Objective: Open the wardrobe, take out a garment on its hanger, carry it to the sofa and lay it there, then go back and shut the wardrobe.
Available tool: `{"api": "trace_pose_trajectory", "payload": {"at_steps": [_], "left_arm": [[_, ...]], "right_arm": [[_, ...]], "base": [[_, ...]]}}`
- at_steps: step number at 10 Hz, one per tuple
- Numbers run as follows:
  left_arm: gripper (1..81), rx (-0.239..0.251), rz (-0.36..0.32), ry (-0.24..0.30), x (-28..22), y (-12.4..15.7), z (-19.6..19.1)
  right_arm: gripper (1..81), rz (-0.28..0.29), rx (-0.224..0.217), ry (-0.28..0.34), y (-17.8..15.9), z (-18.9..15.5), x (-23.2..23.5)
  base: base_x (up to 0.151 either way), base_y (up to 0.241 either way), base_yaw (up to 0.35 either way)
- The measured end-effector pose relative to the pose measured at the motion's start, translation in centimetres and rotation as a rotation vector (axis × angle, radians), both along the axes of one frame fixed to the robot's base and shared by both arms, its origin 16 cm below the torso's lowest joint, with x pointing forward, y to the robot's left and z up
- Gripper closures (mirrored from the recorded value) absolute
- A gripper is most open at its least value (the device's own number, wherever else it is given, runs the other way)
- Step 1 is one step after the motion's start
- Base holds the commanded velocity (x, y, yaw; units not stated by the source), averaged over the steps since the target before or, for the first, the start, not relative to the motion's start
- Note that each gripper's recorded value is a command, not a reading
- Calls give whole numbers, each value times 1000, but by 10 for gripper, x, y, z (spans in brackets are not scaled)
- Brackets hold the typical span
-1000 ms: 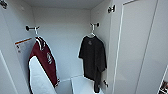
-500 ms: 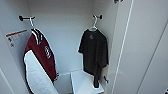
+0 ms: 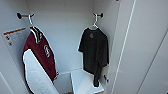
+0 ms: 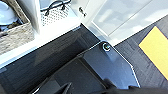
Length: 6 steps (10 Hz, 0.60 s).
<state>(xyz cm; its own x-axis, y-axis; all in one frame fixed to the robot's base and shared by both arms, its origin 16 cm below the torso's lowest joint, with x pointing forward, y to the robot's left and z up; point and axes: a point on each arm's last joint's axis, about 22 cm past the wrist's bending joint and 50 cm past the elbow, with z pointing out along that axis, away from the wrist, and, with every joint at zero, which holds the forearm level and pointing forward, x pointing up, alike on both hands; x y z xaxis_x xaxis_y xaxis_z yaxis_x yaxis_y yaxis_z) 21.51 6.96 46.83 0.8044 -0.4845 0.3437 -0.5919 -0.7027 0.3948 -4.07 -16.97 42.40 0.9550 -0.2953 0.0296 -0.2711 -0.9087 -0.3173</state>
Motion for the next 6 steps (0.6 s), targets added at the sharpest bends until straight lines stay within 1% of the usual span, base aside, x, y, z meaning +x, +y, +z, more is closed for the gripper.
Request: {"api": "trace_pose_trajectory", "payload": {"at_steps": [1,4,6], "left_arm": [[10,-9,-13,-7,17,-11,7],[10,1,-41,-20,54,-25,19],[10,-9,-60,-38,81,-45,32]], "right_arm": [[10,0,0,0,0,0,0],[10,0,0,-1,0,0,1],[10,0,-1,-3,-1,0,3]], "base": [[0,0,0],[0,0,0],[0,0,0]]}}
